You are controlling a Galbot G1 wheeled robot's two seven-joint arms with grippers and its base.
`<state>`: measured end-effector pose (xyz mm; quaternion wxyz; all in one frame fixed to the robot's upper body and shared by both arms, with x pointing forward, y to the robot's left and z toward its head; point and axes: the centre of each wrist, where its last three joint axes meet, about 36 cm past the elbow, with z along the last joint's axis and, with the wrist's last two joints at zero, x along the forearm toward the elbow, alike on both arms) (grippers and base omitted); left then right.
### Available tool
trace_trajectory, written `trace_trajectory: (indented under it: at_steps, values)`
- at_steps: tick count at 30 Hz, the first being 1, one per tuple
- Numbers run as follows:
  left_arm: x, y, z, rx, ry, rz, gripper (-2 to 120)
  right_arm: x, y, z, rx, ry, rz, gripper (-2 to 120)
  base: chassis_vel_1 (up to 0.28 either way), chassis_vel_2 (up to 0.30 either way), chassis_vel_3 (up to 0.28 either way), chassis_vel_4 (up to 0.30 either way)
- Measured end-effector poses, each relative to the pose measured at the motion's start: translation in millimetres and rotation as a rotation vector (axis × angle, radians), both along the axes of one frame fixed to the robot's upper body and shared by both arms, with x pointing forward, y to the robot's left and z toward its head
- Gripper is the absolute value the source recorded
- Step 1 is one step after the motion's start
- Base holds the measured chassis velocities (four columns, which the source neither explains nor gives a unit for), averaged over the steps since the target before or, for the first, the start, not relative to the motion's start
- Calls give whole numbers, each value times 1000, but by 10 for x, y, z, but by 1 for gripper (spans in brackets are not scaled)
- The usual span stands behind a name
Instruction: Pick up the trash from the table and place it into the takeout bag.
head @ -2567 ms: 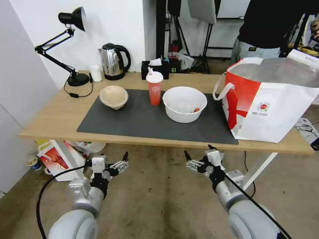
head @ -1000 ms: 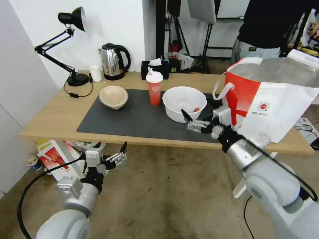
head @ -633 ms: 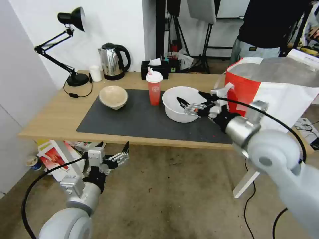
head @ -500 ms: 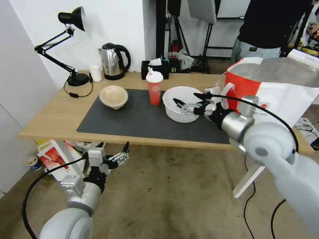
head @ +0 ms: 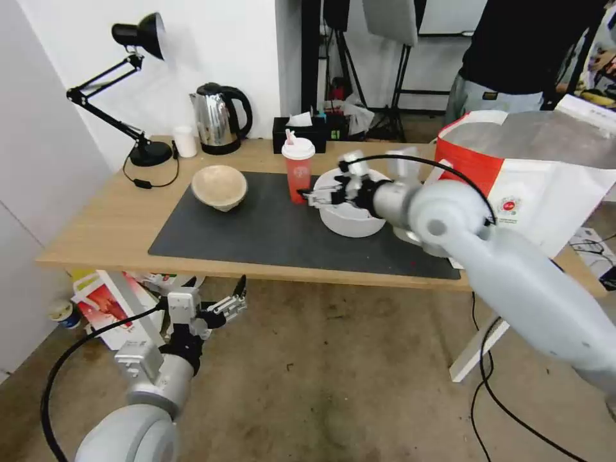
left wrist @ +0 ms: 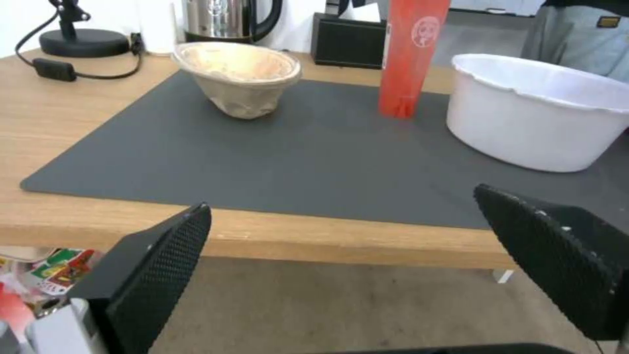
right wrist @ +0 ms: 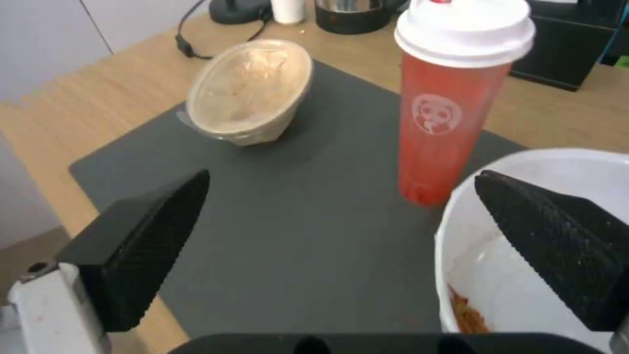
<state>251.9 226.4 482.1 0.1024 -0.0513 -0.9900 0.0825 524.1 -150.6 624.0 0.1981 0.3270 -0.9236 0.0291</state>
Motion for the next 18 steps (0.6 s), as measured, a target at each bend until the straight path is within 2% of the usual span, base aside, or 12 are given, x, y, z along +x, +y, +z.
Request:
trace_trajectory:
  at_steps: [5, 9, 18]
  values:
    - [3, -5, -8, 0, 2, -2, 100, 97, 151, -26, -51, -6, -13, 100, 0, 0, 0, 0]
    - [18, -7, -14, 2, 0, -3, 100, 134, 261, -69, -145, -19, -27, 100, 0, 0, 0, 0]
    - [17, -12, -16, 16, 15, -8, 100, 210, 147, -105, -233, -16, -41, 100, 0, 0, 0, 0]
